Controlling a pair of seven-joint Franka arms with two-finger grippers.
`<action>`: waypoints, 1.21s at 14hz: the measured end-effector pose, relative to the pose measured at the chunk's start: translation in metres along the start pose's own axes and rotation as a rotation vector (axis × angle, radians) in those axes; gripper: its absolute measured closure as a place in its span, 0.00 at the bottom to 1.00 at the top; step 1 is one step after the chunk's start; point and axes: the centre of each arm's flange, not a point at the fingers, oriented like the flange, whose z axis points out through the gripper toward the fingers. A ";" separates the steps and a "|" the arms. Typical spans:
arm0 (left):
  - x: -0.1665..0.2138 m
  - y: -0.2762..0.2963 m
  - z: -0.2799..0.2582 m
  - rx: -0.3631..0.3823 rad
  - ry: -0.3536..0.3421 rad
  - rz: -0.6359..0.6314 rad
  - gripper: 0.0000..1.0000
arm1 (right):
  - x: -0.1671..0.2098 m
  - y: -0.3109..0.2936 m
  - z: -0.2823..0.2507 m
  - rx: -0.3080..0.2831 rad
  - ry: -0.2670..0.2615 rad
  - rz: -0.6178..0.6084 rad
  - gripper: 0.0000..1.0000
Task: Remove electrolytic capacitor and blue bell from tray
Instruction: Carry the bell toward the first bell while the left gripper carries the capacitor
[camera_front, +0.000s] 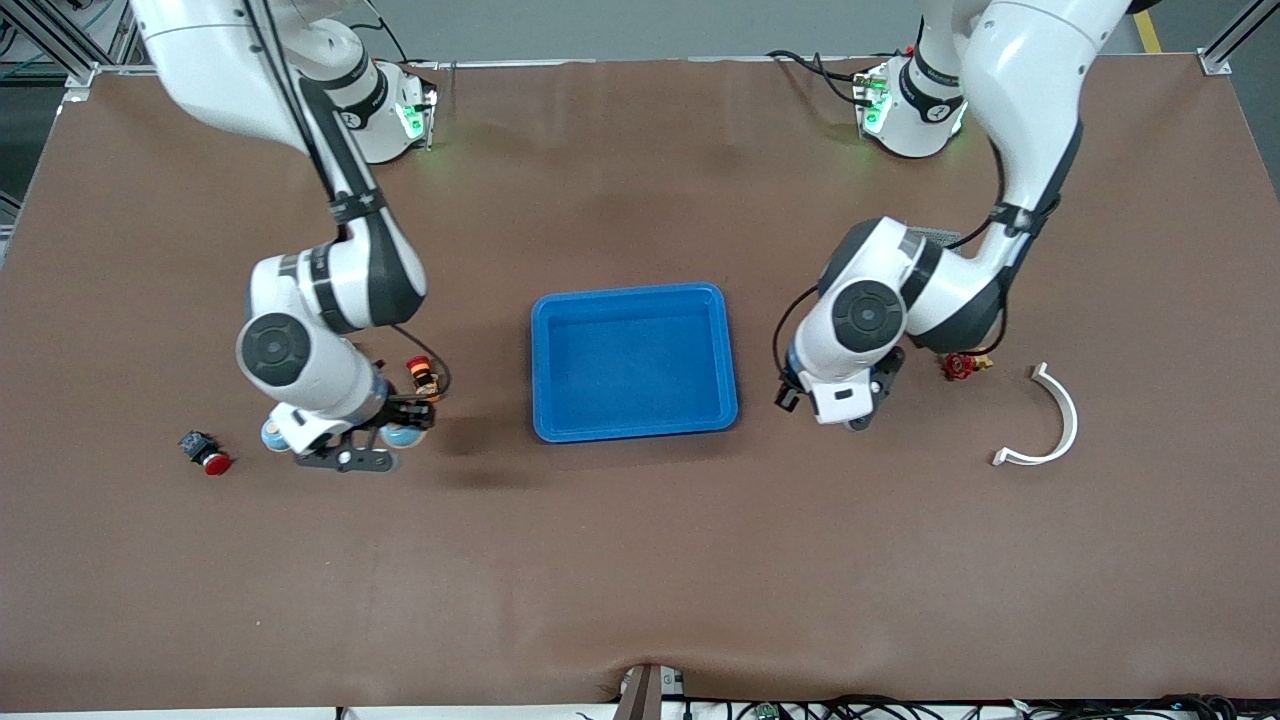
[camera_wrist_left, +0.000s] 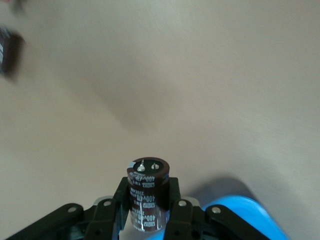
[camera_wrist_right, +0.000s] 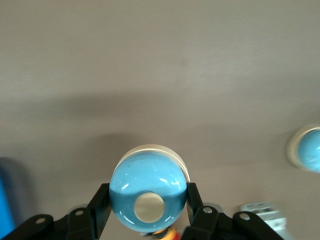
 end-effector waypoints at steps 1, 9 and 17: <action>0.017 -0.011 -0.001 0.010 0.000 0.031 0.66 | 0.002 0.013 0.005 -0.003 0.003 -0.012 0.35; 0.136 -0.098 0.028 0.078 -0.067 0.247 0.66 | -0.004 0.083 0.093 -0.025 0.098 -0.084 0.35; 0.195 -0.140 0.044 0.119 0.002 0.405 0.66 | -0.009 0.081 0.111 -0.030 0.101 -0.094 0.35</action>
